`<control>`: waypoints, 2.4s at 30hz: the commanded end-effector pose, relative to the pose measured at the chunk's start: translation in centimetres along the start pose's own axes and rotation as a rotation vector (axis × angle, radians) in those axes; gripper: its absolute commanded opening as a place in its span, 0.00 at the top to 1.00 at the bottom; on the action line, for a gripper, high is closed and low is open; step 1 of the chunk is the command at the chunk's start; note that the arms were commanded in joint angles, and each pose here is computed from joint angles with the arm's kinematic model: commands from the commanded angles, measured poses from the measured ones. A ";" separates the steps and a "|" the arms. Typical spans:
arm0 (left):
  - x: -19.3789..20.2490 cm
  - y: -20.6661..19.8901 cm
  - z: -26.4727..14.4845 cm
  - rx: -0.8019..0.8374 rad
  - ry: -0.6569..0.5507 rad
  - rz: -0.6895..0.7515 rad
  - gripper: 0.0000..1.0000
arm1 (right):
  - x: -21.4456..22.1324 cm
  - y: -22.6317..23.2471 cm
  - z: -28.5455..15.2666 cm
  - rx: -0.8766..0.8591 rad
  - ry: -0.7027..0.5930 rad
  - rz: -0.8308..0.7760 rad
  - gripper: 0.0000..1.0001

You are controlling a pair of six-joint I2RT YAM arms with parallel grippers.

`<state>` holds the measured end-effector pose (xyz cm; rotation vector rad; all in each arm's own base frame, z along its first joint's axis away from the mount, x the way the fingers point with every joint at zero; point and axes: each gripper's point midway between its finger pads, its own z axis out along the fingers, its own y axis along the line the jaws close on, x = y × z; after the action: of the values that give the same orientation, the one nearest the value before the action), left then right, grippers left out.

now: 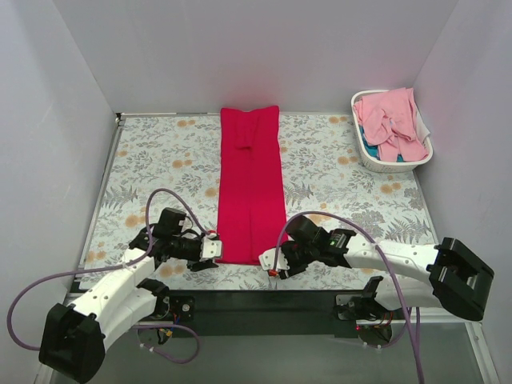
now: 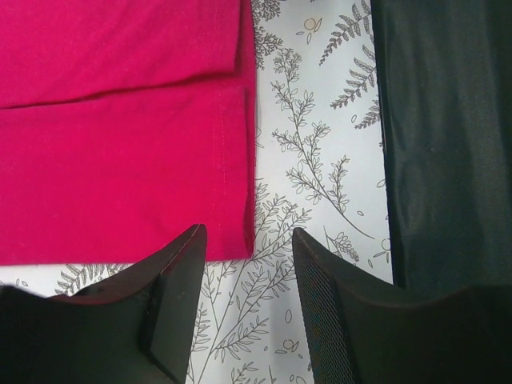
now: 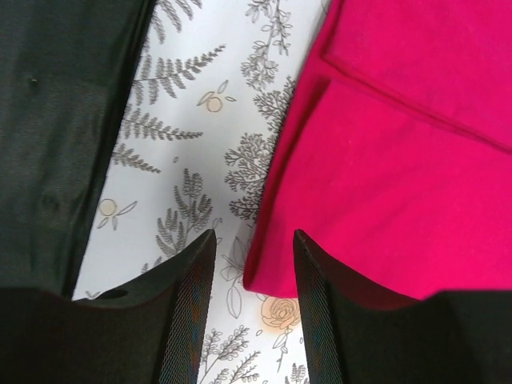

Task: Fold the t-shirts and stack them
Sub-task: Fold the tshirt

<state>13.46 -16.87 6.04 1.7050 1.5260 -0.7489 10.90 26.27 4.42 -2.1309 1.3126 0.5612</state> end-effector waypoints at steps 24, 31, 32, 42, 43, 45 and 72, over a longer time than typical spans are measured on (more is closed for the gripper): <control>0.6 -0.1 1.6 0.032 0.019 0.076 0.54 | 3.8 1.0 1.5 0.017 0.085 0.030 0.65; 0.6 -0.1 1.6 0.050 0.024 0.095 0.53 | 4.6 2.2 2.0 -0.081 0.131 0.103 0.81; 0.7 -0.1 1.6 0.053 0.026 0.098 0.53 | 4.7 2.4 2.0 -0.094 0.136 0.114 0.83; 1.0 -0.3 1.7 0.069 0.031 0.109 0.52 | 3.3 1.4 1.3 -0.106 0.106 0.158 0.63; 1.0 -0.4 1.8 0.073 0.030 0.108 0.52 | 2.9 1.3 1.1 -0.109 0.101 0.159 0.61; 1.0 -0.4 1.8 0.073 0.028 0.106 0.52 | 1.9 0.9 0.5 -0.102 0.075 0.151 0.59; 0.7 -0.2 1.7 0.068 0.025 0.103 0.52 | -0.8 -1.6 -1.0 -0.075 0.010 0.172 0.56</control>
<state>13.19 -17.31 3.70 1.8308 1.4780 -0.7328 11.74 25.09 3.63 -2.1373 1.5662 0.6328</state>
